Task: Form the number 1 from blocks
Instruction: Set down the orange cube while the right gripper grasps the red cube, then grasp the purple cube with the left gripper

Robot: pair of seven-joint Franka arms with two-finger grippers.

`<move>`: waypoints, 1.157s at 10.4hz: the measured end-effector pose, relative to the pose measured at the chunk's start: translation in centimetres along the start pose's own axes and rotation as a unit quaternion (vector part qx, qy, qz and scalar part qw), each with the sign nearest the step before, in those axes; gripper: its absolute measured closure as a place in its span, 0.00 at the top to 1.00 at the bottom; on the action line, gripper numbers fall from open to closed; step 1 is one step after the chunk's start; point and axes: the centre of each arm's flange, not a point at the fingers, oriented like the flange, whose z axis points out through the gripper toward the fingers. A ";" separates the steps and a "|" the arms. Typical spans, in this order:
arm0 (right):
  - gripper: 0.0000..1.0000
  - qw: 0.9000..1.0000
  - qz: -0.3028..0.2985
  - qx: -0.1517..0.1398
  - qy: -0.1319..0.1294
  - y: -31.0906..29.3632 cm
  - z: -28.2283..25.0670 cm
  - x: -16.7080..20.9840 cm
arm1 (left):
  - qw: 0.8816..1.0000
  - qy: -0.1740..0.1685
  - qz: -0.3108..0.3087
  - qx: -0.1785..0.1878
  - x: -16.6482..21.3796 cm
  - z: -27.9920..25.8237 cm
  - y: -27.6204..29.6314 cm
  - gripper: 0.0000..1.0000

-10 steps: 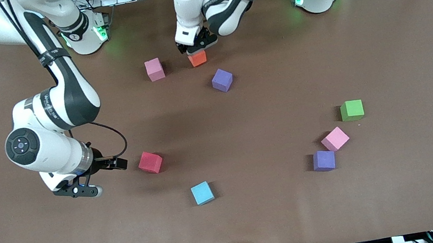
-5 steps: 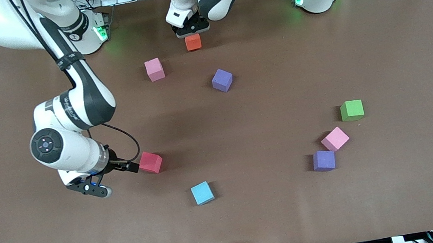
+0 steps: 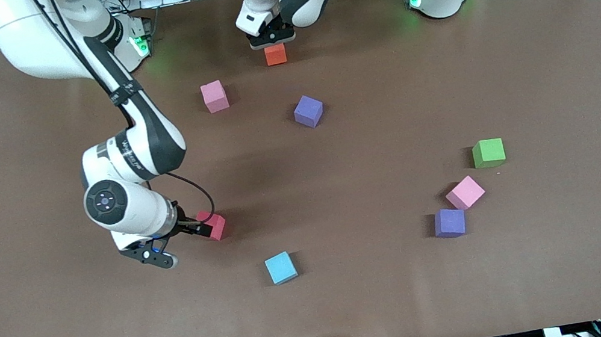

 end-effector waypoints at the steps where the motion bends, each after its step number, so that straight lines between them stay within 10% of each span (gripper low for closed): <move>1: 1.00 1.000 -0.007 -0.003 0.000 -0.7 1.4 -0.6 | 1.000 0.000 0.008 0.000 0.2 0.0 -0.1 0.57; 7: 1.00 0.999 -0.042 -0.003 0.013 -0.2 7.0 -1.4 | 1.000 -0.003 0.014 0.004 2.4 0.4 -0.7 0.59; 12: 0.79 0.999 -0.036 0.001 0.012 0.3 8.1 -1.7 | 0.999 0.011 -0.017 0.032 6.3 -2.5 -0.2 1.00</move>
